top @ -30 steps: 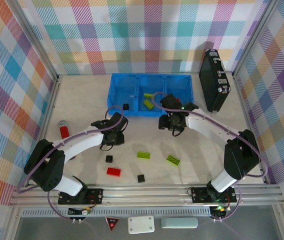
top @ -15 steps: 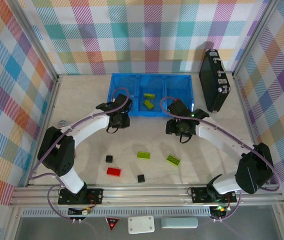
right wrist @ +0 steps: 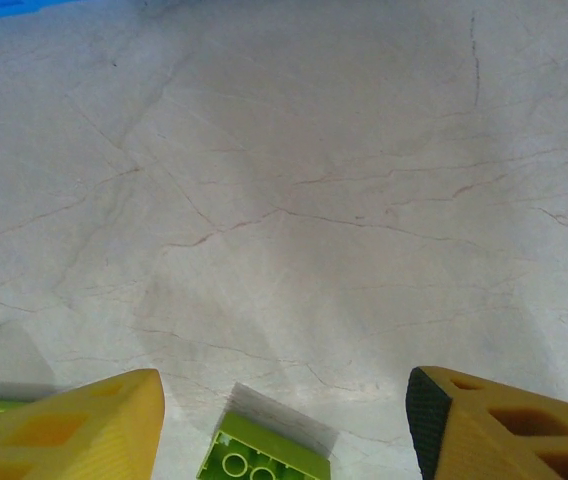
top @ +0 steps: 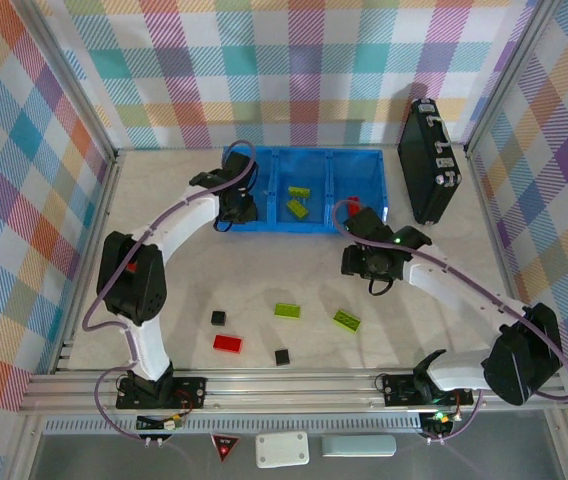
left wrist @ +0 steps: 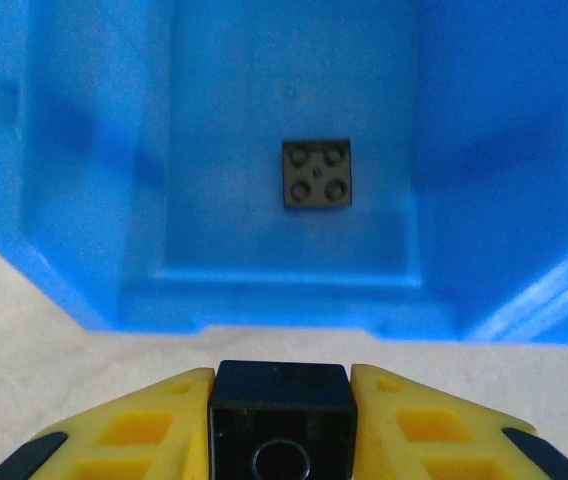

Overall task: Sort the legos into containers by color
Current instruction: Place the lego in the container.

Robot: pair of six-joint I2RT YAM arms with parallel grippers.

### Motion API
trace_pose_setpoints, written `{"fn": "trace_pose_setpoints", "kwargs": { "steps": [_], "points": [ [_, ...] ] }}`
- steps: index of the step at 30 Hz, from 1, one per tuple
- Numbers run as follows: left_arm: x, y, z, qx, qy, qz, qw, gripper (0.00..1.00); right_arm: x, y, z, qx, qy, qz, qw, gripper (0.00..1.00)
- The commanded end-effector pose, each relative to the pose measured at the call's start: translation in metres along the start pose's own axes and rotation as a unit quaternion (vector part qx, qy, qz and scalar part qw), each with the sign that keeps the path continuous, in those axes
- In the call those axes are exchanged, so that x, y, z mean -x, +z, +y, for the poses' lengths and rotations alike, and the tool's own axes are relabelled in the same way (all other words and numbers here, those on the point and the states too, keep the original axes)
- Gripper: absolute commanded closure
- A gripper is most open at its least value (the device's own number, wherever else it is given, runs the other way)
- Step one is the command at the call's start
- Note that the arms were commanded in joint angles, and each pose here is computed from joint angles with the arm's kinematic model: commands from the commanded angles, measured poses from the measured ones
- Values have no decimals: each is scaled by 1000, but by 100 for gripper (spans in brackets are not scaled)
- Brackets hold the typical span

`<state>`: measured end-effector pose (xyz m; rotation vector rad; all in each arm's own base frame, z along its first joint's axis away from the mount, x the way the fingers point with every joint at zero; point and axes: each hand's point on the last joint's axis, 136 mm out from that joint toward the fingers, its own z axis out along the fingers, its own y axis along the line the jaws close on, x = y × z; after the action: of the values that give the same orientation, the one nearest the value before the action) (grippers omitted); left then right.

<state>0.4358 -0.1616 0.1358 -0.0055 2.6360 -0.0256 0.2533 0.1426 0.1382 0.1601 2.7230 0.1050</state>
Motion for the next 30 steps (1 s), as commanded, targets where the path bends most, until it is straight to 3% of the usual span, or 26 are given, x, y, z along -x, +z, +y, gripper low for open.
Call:
{"fn": "trace_pose_setpoints", "kwargs": {
  "steps": [1, 14, 30],
  "points": [
    [12, 5, 17, 26, 21, 8, 999, 66, -7, -5, -11, -12, 10, -2, 1000, 33],
    [45, 43, 18, 44, 47, 2, 998, 65, -8, -9, -17, -19, 6, -8, 1000, 33],
    [29, 91, 24, 75, 61, 38, 995, 65, -10, -14, -21, -17, 9, -13, 1000, 33]
  ]
}}
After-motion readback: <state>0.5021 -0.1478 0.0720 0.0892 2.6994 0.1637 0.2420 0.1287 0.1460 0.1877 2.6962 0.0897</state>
